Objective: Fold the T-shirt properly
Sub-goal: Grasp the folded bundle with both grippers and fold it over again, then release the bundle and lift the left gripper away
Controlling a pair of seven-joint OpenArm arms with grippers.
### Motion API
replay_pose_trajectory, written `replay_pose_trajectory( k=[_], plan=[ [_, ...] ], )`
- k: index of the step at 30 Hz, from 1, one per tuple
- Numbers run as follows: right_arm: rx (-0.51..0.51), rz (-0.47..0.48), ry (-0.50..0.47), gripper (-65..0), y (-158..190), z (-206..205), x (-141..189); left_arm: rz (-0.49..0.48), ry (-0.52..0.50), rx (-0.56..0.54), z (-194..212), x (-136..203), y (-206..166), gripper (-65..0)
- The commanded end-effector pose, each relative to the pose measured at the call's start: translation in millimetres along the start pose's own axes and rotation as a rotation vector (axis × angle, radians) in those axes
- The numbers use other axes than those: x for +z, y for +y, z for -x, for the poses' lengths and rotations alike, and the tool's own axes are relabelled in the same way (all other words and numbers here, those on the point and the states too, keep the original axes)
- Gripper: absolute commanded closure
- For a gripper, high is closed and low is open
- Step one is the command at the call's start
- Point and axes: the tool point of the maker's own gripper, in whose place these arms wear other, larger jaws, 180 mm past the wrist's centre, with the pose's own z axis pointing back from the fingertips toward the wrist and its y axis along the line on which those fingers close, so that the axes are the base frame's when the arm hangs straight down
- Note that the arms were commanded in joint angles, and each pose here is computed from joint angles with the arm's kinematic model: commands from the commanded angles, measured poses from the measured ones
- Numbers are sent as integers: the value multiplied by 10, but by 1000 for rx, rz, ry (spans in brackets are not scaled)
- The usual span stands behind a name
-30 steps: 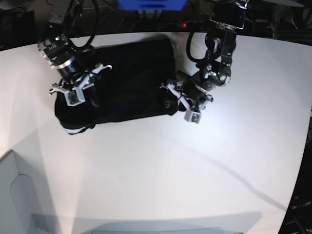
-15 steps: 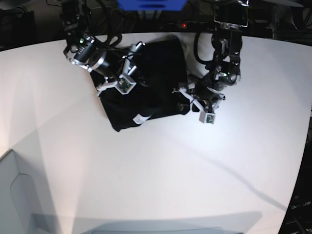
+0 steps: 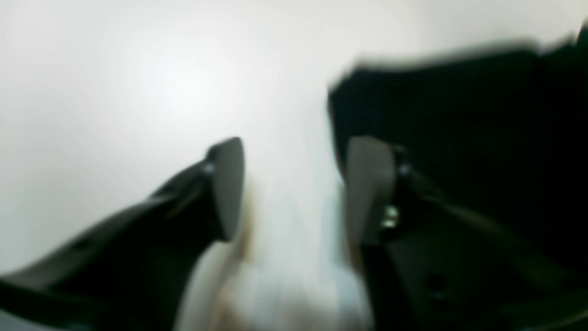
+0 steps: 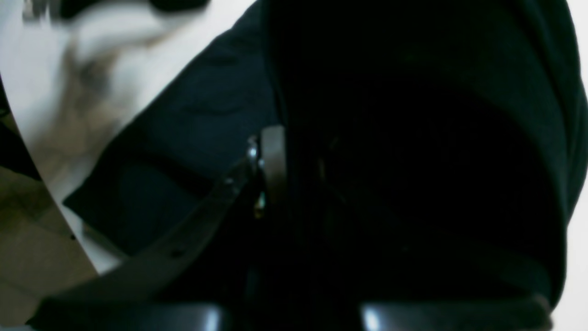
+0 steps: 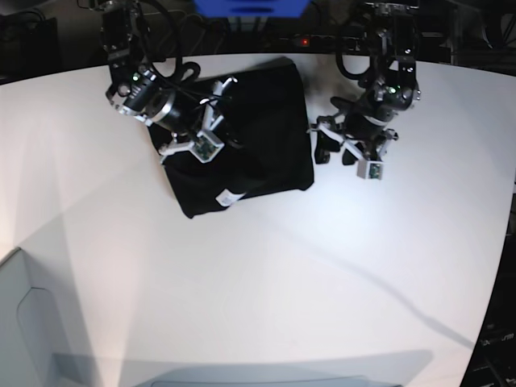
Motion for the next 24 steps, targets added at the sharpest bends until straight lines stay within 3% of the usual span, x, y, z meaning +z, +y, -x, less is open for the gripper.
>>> replay_pose_trajectory(
  k=[1,5,16,24],
  plan=[
    [7,0,-73,0,1,-202,29,16,-49,9,-131,-12,-39,-262],
    [25,1,-97,0,24,-303,59,22,-9,65,24,-143,-75,-4],
    [117,-182,-114,0,609,-447,-71,68,17,68,-12,-421,-252,0],
    [106,-191,-112,0,476,-529,-407,66,1,70,-54,-375,-237,0]
  ],
)
